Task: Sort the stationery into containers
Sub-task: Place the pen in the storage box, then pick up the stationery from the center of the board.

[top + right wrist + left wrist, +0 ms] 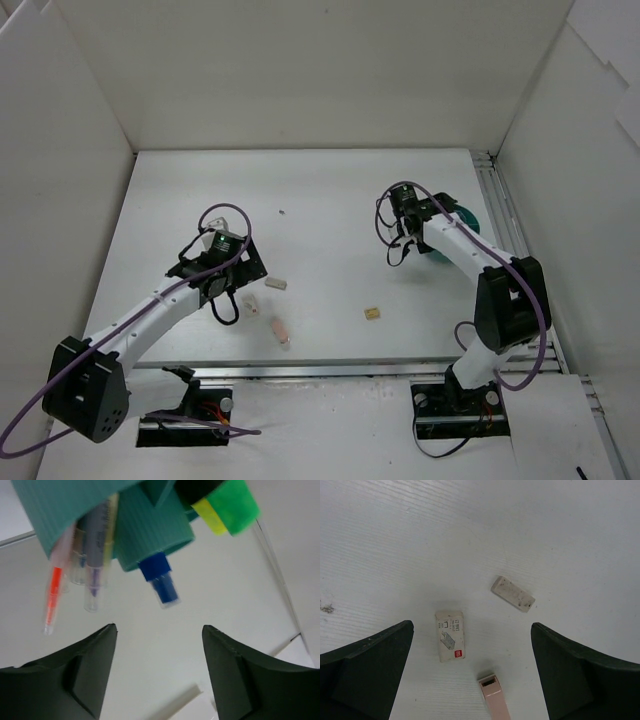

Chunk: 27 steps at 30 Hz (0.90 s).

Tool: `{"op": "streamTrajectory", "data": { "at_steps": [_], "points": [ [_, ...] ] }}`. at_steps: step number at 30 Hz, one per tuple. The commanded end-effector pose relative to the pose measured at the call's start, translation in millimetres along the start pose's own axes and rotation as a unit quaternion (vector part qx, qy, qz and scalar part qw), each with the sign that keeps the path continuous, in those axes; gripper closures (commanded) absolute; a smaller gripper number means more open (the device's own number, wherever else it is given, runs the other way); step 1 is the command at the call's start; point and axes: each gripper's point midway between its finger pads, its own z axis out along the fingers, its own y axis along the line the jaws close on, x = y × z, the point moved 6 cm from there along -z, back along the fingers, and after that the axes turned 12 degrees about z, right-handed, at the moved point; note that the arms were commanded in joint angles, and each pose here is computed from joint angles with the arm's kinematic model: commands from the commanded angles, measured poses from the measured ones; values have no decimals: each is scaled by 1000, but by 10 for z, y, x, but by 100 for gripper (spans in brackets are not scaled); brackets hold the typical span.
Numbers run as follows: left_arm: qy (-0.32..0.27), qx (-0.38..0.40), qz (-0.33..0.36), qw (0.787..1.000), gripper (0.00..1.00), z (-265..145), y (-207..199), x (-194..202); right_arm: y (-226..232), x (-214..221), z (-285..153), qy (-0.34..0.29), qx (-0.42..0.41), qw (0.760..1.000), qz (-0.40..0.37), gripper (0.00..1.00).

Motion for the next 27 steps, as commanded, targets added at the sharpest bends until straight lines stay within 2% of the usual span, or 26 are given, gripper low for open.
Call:
{"op": "streamTrajectory", "data": {
  "at_steps": [1,3,4,7,11,14,16,19,20,22,23,25,26,27],
  "points": [
    [-30,33,-8,999,1,-85,-73,-89,-398,270,-434,-16,75,993,86,32],
    [-27,39,-6,999,1,-80,-87,-46,-570,313,-613,-49,103,984,136,27],
    [-27,40,-6,999,0,-72,-92,-42,-623,325,-675,-62,111,980,154,15],
    [-17,35,-3,999,1,-60,-121,33,-800,359,-884,-133,132,953,237,2],
    [-2,34,-15,999,1,-34,-122,135,-945,278,-1067,-240,126,903,334,2],
    [7,30,-25,999,1,8,-86,224,-1056,207,-1201,-291,122,873,372,2],
    [10,38,-27,999,1,53,-119,282,-1107,168,-1286,-321,110,840,424,2],
    [25,37,-29,999,1,146,-154,351,-1185,185,-1451,-369,93,770,513,2],
    [29,35,-25,999,1,162,-180,377,-1162,145,-1489,-383,74,735,554,2],
    [39,18,-30,999,0,240,-174,402,-1162,153,-1557,-406,64,688,598,2],
    [47,13,-24,998,2,279,-184,445,-1116,89,-1549,-415,45,653,632,2],
    [52,7,-28,998,5,305,-177,467,-1035,96,-1568,-420,33,624,658,2],
    [56,3,-27,998,10,320,-160,494,-950,73,-1495,-403,28,610,682,2],
    [59,0,-28,998,13,330,-146,515,-908,87,-1474,-394,31,605,691,2]
  ]
}}
